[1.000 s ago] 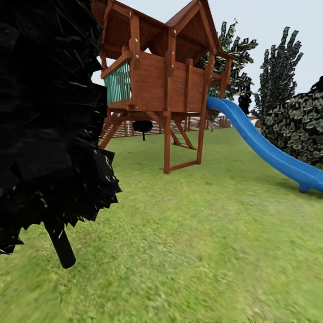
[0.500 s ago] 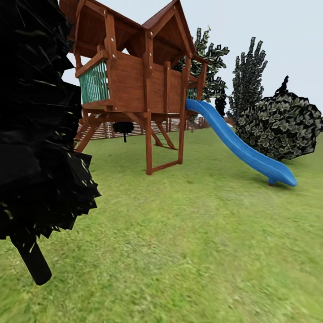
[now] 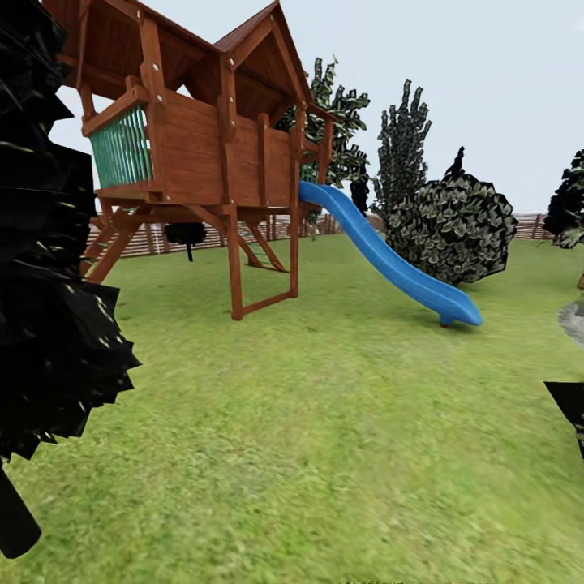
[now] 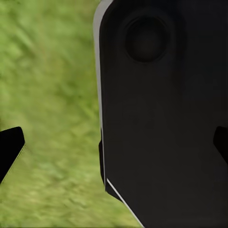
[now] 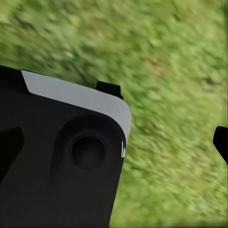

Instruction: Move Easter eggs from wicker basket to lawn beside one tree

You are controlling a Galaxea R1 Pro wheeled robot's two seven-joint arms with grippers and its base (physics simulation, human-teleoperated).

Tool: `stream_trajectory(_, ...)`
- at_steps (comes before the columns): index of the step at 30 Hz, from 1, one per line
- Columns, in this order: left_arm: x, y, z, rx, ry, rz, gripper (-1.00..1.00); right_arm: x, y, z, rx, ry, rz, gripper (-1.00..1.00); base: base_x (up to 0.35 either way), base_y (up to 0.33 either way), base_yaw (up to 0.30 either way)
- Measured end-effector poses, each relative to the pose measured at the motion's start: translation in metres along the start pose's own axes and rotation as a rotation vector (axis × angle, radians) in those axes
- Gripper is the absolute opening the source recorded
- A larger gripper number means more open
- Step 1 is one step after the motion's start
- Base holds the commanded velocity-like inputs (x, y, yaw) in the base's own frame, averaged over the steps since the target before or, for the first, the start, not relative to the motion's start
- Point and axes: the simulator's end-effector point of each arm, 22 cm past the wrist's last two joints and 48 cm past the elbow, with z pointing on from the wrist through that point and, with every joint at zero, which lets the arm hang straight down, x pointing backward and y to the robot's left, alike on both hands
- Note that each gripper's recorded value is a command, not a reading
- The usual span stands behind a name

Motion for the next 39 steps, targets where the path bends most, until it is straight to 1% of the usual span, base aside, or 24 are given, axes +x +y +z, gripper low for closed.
stream_trajectory(7, -0.0016, -0.0008, 0.0001, 0.001, -0.004, -0.001, 1.0, -0.0014, -0.0004, -0.0001, 0.001, -0.003, 0.0, 1.0, 0.006, 0.0, -0.285)
stream_trajectory(10, -0.0018, -0.001, 0.0, 0.001, -0.005, -0.001, 1.0, -0.0013, -0.0008, -0.0002, 0.002, -0.003, 0.003, 1.0, 0.182, 0.0, -0.189)
stream_trajectory(20, -0.0015, -0.001, 0.0, 0.001, -0.004, -0.003, 1.0, -0.0012, -0.0018, -0.0003, 0.003, -0.002, 0.004, 1.0, 0.317, 0.0, -0.029)
stream_trajectory(32, -0.0015, -0.0008, 0.0, 0.001, -0.004, -0.003, 1.0, -0.0011, -0.0018, -0.0003, 0.004, -0.002, 0.005, 1.0, 0.328, 0.0, -0.259)
stream_trajectory(39, -0.0015, -0.0017, 0.0, 0.002, -0.004, -0.003, 1.0, -0.0008, -0.0018, -0.0003, 0.003, 0.0, 0.004, 1.0, 0.328, 0.0, -0.05)
